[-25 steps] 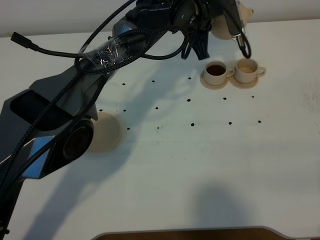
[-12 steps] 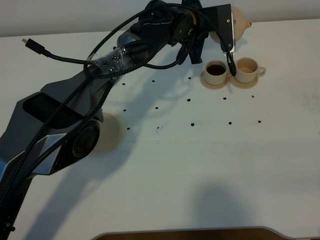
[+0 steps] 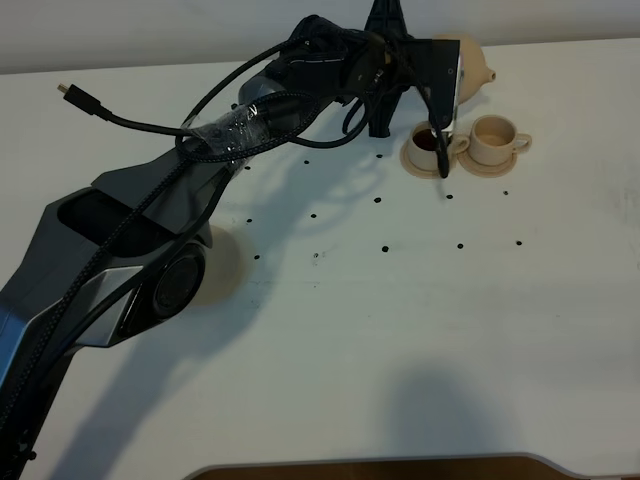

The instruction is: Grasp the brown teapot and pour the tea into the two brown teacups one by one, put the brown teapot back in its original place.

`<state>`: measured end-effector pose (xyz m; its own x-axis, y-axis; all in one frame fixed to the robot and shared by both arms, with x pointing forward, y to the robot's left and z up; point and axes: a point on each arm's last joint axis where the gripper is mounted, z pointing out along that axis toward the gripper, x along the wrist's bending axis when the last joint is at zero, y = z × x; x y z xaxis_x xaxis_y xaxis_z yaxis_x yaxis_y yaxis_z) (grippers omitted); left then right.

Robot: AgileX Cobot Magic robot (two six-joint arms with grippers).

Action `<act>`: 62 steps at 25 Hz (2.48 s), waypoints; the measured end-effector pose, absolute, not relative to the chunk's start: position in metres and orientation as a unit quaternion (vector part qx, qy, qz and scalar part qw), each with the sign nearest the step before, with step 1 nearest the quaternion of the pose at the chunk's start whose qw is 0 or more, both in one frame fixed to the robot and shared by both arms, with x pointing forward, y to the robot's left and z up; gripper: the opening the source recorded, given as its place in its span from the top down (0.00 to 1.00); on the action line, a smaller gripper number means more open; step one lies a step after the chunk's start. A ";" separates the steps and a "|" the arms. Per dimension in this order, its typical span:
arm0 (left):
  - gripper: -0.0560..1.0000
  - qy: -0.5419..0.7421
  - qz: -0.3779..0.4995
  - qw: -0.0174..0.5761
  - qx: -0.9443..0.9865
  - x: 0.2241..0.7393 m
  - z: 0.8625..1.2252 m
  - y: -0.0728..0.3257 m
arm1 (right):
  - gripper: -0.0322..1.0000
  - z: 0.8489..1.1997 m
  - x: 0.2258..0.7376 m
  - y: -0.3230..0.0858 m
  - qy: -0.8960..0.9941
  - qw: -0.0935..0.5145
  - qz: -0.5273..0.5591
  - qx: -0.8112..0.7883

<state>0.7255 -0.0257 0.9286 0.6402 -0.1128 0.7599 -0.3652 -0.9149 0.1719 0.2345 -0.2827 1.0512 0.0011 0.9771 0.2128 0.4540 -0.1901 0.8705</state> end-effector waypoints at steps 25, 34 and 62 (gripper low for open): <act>0.82 -0.277 0.449 0.102 0.843 0.730 0.915 -0.030 | 0.54 1.051 0.235 -0.283 0.560 0.303 0.432 0.639; 0.82 -0.294 0.467 0.104 0.827 0.731 0.913 -0.034 | 0.54 1.051 0.235 -0.283 0.560 0.303 0.432 0.639; 0.82 -0.372 0.522 0.076 0.764 0.728 0.911 -0.048 | 0.54 1.051 0.235 -0.283 0.560 0.303 0.432 0.639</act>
